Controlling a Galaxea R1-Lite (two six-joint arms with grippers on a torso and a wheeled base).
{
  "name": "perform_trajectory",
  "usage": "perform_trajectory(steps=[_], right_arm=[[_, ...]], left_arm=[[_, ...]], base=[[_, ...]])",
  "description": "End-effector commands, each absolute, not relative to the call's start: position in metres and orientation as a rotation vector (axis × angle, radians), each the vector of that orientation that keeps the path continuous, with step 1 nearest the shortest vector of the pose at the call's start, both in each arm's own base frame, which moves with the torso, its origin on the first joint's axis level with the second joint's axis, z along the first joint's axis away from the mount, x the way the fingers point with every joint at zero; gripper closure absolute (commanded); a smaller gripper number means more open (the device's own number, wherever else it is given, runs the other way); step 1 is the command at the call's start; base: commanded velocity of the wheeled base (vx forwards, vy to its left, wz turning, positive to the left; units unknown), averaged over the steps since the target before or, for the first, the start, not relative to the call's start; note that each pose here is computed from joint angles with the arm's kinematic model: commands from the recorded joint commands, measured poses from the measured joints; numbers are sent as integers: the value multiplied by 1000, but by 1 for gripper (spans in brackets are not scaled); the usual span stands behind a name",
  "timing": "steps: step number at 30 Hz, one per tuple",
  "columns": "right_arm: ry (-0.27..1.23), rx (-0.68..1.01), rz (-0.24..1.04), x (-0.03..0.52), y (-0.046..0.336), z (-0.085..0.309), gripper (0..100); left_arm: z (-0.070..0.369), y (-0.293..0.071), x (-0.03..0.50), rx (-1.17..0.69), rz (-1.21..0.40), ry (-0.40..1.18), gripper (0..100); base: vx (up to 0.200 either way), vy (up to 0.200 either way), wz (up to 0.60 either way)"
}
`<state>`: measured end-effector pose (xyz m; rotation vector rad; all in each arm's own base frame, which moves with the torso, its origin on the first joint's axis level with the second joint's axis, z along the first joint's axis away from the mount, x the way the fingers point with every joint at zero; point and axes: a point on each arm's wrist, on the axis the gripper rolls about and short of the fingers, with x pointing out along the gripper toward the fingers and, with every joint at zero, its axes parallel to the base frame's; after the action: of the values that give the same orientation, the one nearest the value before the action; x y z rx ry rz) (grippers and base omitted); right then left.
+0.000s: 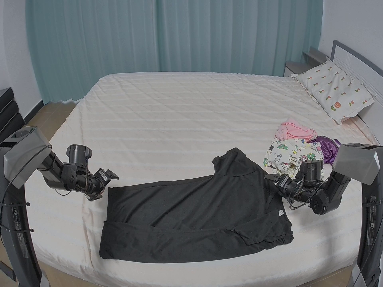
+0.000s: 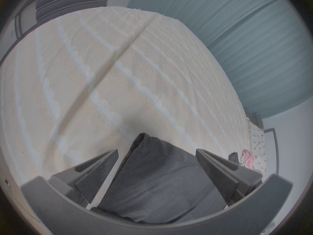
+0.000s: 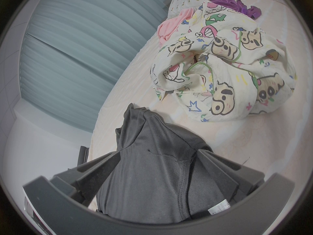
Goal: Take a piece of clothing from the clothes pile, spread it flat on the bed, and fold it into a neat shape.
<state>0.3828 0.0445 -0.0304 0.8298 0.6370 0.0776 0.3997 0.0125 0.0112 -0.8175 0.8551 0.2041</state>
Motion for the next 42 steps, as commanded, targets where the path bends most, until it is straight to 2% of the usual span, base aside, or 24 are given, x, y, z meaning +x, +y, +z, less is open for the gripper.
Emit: perform_trajectory(steps=[1, 6, 20, 42], right_arm=[[640, 829, 79, 383, 45, -32, 0], [642, 826, 81, 382, 47, -32, 0], [641, 825, 82, 382, 47, -32, 0], [640, 825, 84, 383, 47, -31, 0]], left_arm=[[10, 12, 400, -822, 207, 855, 0], [10, 12, 400, -828, 211, 859, 0], [2, 3, 397, -803, 193, 891, 0], [-19, 0, 392, -610, 153, 902, 0]], base=[[0, 0, 0], [120, 0, 0], [0, 0, 0], [0, 0, 0]])
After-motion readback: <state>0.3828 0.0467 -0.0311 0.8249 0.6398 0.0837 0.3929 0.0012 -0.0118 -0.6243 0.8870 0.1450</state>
